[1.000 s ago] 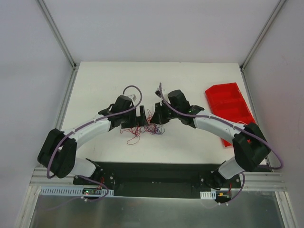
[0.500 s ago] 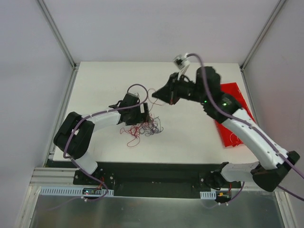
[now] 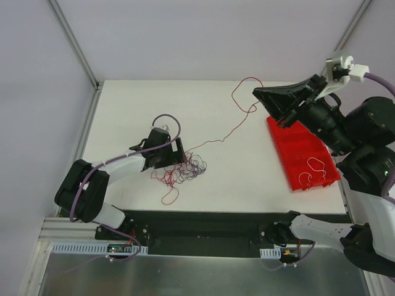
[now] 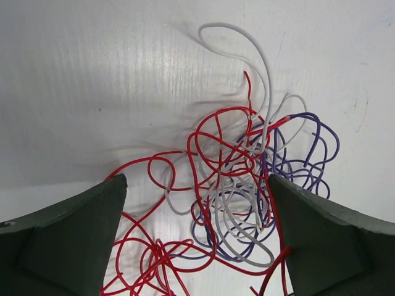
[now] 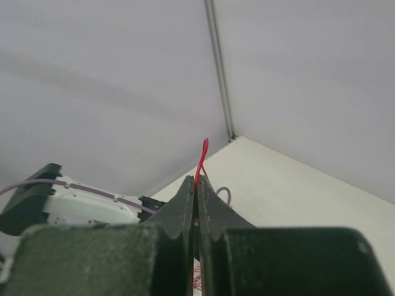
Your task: Untangle the cables
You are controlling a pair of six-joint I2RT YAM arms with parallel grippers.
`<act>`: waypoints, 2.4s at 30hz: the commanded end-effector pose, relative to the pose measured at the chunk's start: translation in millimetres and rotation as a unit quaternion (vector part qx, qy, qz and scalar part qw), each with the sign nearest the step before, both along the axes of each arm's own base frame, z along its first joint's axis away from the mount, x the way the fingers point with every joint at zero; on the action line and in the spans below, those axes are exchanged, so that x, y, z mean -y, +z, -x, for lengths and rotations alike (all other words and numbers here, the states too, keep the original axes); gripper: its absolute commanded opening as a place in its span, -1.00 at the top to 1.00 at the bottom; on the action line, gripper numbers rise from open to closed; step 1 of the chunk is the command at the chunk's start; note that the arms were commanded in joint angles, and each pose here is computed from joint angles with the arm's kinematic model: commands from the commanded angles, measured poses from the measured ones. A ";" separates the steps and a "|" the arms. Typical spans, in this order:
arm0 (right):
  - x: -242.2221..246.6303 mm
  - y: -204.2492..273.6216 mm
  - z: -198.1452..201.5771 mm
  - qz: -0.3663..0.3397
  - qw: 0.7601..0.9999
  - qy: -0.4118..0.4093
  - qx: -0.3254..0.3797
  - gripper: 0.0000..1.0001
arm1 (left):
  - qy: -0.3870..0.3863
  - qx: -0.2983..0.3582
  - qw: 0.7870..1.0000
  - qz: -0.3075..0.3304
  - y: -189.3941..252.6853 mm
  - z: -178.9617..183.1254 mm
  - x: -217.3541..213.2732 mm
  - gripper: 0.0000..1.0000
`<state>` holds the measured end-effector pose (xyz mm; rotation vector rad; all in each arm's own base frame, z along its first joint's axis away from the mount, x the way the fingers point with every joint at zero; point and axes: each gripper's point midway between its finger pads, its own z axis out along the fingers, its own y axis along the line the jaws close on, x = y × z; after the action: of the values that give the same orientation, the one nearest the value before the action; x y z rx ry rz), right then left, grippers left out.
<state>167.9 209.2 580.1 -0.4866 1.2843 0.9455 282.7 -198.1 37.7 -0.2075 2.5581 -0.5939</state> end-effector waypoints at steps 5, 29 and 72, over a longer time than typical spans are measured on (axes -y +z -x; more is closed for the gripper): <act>41.5 3.3 -18.0 0.029 0.992 -0.119 -0.010 1.00 | 0.009 0.025 0.999 -0.035 12.6 2.3 -20.9 -0.96; 91.1 16.1 -61.6 0.091 0.948 -0.302 0.036 0.99 | 0.003 0.046 0.999 -0.006 40.8 -7.2 -21.1 -0.98; 171.3 68.6 -122.4 0.127 0.835 -0.529 0.088 0.99 | -0.066 0.157 0.984 0.054 138.6 17.4 -14.4 -0.98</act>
<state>296.2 68.7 634.5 -0.0965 1.2974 -0.1546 264.1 -181.6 155.5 -0.0228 2.3061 -0.7259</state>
